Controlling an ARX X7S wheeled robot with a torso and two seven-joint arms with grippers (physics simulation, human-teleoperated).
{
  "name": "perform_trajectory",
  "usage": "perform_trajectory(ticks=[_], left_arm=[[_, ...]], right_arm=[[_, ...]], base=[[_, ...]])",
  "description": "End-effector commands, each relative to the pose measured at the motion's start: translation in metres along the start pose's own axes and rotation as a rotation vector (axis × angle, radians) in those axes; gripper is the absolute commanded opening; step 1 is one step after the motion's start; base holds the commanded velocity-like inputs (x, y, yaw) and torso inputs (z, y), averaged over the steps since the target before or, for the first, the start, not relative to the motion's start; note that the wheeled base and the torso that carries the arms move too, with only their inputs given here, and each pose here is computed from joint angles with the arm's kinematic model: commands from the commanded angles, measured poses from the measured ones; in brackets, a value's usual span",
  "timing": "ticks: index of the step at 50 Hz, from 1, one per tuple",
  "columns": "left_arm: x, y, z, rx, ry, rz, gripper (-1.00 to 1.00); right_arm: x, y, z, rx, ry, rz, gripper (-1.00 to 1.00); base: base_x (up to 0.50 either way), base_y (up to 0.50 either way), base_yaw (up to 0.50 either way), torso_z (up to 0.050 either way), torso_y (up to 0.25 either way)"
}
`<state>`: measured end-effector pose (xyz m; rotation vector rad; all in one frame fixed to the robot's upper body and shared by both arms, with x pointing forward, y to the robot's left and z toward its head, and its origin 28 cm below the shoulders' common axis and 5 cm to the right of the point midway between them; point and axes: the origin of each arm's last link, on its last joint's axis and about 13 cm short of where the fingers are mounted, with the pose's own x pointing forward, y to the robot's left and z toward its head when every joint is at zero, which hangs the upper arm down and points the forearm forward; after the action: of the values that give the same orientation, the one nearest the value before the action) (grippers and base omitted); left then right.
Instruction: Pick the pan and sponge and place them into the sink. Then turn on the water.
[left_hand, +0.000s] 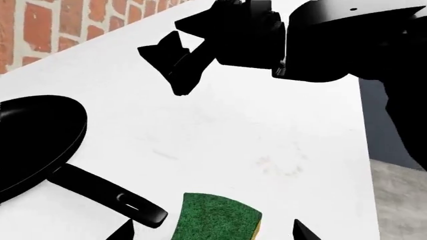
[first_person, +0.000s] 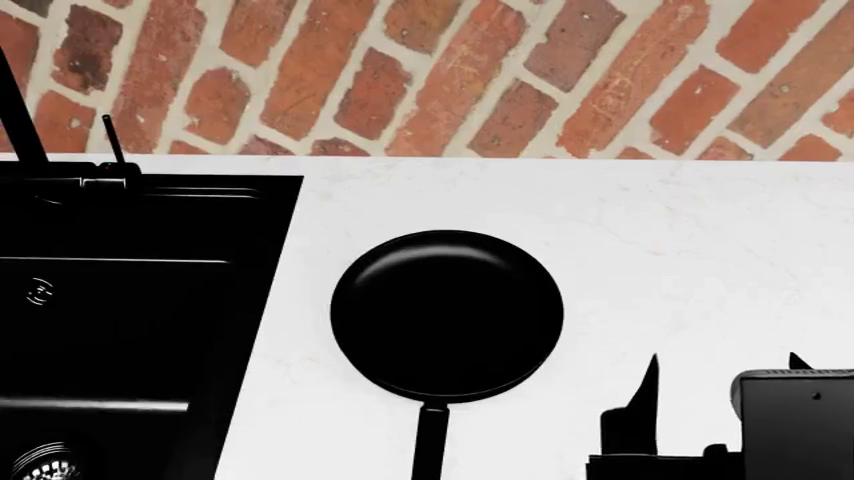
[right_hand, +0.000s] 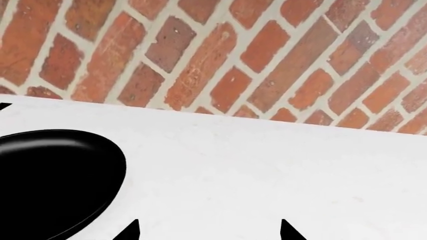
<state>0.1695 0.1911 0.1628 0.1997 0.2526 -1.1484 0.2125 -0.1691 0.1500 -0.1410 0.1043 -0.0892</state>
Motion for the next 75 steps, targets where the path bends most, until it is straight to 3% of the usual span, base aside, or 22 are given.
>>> perform_trajectory(ticks=[1,8,33,64,65,75], left_arm=[[0.006,0.005,-0.006,-0.004,0.06,-0.016,1.0],[0.007,0.012,-0.011,0.031,0.098,0.013,1.0],[0.022,0.033,-0.015,0.06,0.205,-0.058,1.0],[0.03,0.025,-0.026,0.056,0.261,-0.136,1.0],[0.03,0.025,-0.027,0.052,0.257,-0.135,-1.0],[0.029,0.021,-0.025,0.1,0.23,-0.146,-1.0]], right_arm=[[0.0,0.001,-0.002,0.004,0.007,0.004,1.0],[0.001,0.002,-0.004,0.008,0.01,0.008,1.0],[0.001,0.003,-0.007,0.013,0.02,0.017,1.0],[-0.002,0.004,-0.011,0.021,0.027,0.015,1.0],[-0.002,0.004,-0.012,0.021,0.028,0.014,1.0],[-0.002,0.004,-0.011,0.024,0.025,0.01,1.0]], base=[[0.0,0.0,0.0,0.0,0.0],[0.0,0.0,0.0,0.0,0.0],[0.0,0.0,0.0,0.0,0.0],[0.0,0.0,0.0,0.0,0.0],[0.0,0.0,0.0,0.0,0.0],[0.0,0.0,0.0,0.0,0.0]])
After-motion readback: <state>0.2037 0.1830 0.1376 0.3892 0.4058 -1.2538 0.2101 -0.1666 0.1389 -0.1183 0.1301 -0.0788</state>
